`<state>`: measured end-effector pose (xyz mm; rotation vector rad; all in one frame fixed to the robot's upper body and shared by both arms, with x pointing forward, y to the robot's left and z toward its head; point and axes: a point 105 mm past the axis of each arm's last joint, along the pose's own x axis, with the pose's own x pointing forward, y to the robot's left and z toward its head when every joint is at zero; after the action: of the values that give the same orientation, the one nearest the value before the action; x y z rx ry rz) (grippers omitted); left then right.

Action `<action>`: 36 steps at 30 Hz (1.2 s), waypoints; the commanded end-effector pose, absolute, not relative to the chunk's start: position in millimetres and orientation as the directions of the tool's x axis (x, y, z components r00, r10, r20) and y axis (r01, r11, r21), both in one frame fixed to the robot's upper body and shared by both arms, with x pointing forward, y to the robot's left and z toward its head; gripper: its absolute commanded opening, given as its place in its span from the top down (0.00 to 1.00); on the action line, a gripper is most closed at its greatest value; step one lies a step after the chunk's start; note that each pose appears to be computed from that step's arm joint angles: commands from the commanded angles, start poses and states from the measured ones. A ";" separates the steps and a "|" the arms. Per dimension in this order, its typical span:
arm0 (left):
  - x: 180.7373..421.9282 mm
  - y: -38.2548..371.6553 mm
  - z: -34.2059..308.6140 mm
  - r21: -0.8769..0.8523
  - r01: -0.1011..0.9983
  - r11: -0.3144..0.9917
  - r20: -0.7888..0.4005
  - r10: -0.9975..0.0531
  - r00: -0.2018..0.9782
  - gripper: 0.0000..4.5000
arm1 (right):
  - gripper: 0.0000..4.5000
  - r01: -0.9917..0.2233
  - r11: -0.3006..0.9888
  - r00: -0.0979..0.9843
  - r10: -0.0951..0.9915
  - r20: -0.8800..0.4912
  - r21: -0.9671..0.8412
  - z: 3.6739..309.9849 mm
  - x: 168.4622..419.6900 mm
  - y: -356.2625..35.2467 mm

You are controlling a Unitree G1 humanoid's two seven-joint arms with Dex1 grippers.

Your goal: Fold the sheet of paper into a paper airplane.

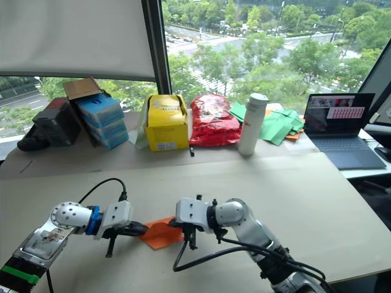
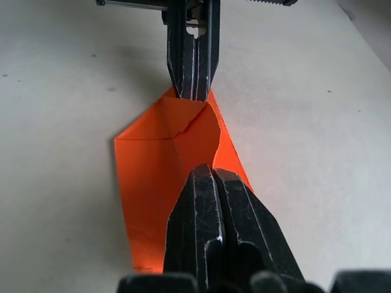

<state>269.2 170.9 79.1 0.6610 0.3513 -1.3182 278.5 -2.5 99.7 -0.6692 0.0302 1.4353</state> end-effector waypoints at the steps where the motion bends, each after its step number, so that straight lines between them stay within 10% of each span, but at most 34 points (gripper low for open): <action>1: 271.5 180.6 73.2 0.244 0.962 0.121 -0.608 -0.754 0.249 1.00 | 1.00 -0.922 0.016 0.192 0.887 -0.420 -0.388 100.8 288.9 -5.2; 23: 272.2 174.4 119.7 0.270 0.948 0.166 -0.489 -0.825 0.284 1.00 | 1.00 -0.938 0.035 0.239 0.784 -0.573 -0.344 57.3 306.5 -0.8; 36: 269.3 173.6 58.7 0.217 0.958 0.189 -0.560 -0.780 0.281 1.00 | 1.00 -0.935 0.037 0.242 0.794 -0.557 -0.353 63.1 303.8 4.5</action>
<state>270.1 171.5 70.7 0.5789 0.3167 -1.2710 303.2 10.1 77.4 -0.7285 0.1584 1.3676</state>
